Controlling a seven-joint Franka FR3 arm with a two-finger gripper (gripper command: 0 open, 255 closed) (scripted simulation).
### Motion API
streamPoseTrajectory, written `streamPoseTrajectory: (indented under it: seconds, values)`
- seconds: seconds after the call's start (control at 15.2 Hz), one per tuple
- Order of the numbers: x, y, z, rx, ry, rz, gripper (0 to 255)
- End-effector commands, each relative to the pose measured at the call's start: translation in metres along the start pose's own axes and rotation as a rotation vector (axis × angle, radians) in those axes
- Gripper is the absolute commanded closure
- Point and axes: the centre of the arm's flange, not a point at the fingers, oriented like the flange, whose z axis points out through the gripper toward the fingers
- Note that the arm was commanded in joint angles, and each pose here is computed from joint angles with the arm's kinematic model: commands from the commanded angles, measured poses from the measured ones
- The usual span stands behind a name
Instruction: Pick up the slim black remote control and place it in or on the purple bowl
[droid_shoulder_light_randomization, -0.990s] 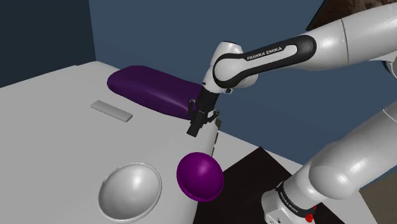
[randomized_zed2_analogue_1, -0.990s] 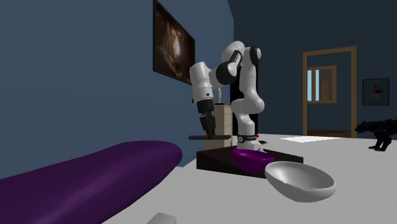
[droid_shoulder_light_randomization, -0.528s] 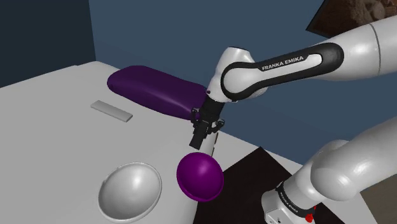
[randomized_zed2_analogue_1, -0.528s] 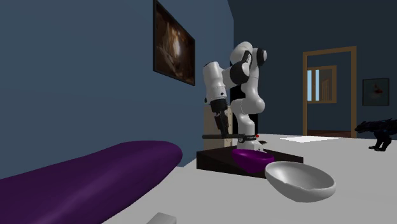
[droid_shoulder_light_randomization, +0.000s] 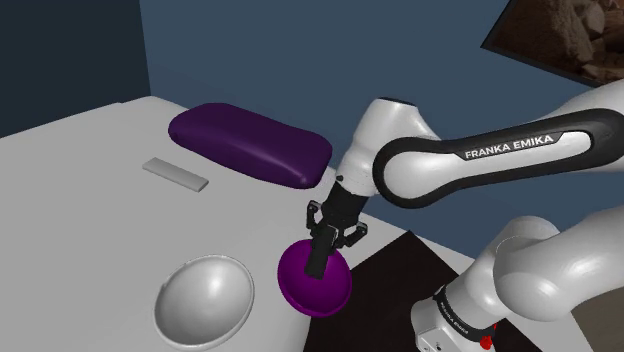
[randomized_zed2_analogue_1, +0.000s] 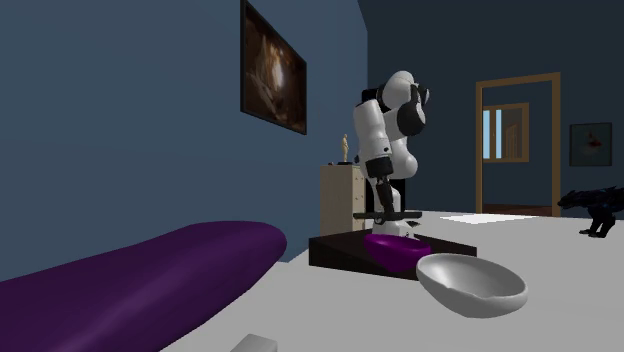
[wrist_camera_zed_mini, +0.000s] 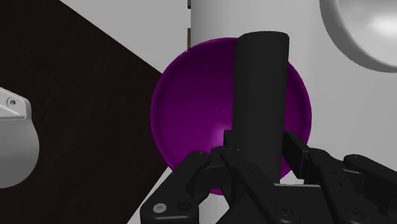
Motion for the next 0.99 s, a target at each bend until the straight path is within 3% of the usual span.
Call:
streamPoseTrajectory:
  seconds: [0.0, 0.66, 0.92]
  values:
    - [-0.013, 0.01, 0.005, 0.001, 0.0, 0.002, 255]
    - [0.0, 0.011, 0.061, 0.001, 0.0, 0.002, 255]
    - [0.0, 0.011, 0.061, 0.001, 0.0, 0.002, 255]
